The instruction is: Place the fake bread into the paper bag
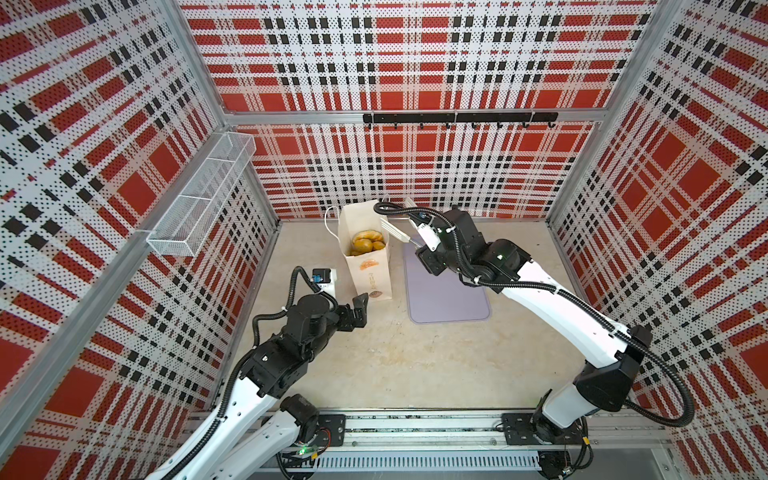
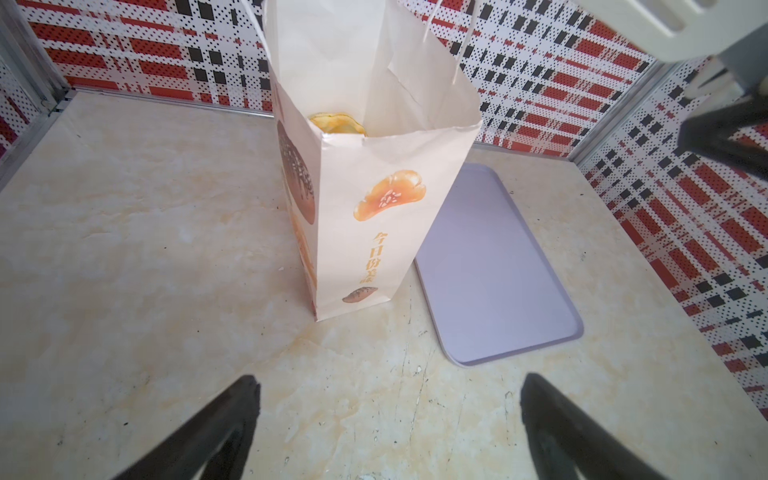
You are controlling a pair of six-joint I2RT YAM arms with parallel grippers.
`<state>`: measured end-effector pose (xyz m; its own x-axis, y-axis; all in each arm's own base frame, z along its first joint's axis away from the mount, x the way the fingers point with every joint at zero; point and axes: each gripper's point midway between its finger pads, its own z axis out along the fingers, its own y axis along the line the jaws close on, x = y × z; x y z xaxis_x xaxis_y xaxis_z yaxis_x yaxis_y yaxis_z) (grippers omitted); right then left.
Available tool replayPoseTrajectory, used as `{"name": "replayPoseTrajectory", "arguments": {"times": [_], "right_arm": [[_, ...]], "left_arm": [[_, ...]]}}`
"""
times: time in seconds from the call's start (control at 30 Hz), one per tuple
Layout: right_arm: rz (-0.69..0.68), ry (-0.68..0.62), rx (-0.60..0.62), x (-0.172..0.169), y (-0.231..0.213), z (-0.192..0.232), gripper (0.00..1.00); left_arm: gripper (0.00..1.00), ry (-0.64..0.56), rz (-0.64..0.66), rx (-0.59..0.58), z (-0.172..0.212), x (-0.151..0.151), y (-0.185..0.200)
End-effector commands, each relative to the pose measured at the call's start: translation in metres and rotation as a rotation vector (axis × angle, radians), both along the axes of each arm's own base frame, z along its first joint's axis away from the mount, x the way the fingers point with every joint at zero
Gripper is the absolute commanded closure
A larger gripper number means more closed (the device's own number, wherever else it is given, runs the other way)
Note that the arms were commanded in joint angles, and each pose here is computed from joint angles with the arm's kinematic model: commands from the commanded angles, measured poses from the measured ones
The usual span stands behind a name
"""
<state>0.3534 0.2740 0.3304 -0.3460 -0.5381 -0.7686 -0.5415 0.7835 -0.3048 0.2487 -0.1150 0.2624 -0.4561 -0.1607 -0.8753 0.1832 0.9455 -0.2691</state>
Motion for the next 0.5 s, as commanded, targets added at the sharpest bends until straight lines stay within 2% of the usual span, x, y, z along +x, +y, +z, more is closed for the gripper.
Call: {"name": "replayPoseTrajectory", "arguments": {"times": [0.0,0.27,0.47], "right_arm": [[-0.099,-0.089,0.080,0.008,-0.035,0.025,0.36],[-0.351,-0.041,0.122,0.018,-0.137,-0.031,0.36],[-0.554,0.094,0.156,0.023,-0.208,-0.114,0.36]], "left_arm": [[0.00,-0.002,0.050,0.015,-0.003,0.000,0.011],[0.01,0.008,0.100,0.034,-0.012,0.004,0.019],[0.01,0.008,0.192,0.057,-0.020,0.006,0.036]]}}
